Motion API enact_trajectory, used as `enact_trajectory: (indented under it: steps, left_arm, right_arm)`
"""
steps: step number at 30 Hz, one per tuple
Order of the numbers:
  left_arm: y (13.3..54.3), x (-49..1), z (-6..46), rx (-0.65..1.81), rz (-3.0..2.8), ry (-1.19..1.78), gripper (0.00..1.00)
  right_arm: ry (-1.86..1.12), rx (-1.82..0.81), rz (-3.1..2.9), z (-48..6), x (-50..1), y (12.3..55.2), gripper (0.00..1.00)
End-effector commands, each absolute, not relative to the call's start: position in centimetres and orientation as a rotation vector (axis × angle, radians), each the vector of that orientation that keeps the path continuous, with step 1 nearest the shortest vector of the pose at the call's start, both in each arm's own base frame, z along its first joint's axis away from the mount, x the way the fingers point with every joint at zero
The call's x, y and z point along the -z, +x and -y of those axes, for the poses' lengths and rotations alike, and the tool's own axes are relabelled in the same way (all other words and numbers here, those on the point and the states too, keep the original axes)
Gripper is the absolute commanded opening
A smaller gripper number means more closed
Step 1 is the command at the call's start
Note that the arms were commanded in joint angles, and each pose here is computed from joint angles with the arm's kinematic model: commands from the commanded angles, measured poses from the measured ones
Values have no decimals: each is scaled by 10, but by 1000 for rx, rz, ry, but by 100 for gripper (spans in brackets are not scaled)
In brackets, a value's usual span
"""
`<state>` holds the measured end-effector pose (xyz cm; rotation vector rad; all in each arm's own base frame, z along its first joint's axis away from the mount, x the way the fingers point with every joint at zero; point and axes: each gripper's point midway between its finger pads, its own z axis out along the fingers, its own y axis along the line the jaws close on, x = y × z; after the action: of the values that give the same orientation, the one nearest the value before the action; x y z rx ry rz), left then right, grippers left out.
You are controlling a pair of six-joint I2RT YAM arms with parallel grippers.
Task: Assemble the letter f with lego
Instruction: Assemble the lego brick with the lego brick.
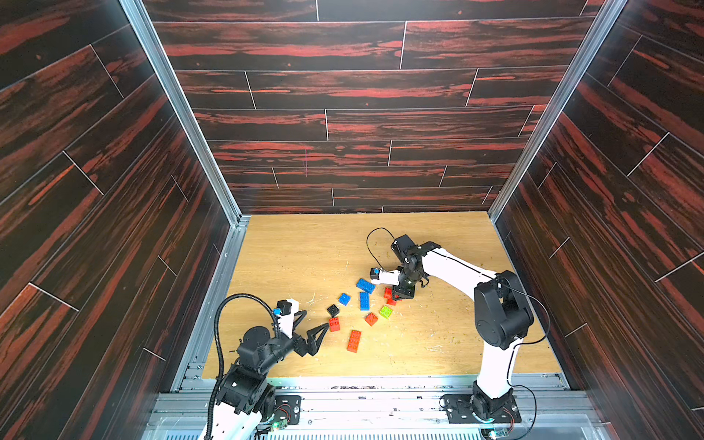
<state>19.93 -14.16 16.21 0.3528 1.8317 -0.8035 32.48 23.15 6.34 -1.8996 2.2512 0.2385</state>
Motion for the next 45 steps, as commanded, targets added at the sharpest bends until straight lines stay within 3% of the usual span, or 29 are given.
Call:
enact_trajectory:
  steps: [1,6,15,16,20,45]
  left_arm:
    - [198,-164,144,806,-1817,375,100]
    - [198,-164,143,805,-1816,374,100]
    - [198,-164,143,804,-1816,371,100]
    - [198,-164,143,805,-1816,372,100]
    - [198,-164,143,804,-1816,371,100]
    - [198,-164,142,798,-1814,364,100]
  right_arm:
    - [-1900,-236,-2290,-230,-62,325,21]
    - [-1894,-218,-2304,-229,-62,328,29]
    - [-1878,-194,-2323,-227,-61,332,33]
    - [-1880,-191,-2327,-226,-60,332,41]
    - [-1870,-201,-2349,-226,-58,332,45]
    - [-1658,-131,-2270,-232,-119,336,44]
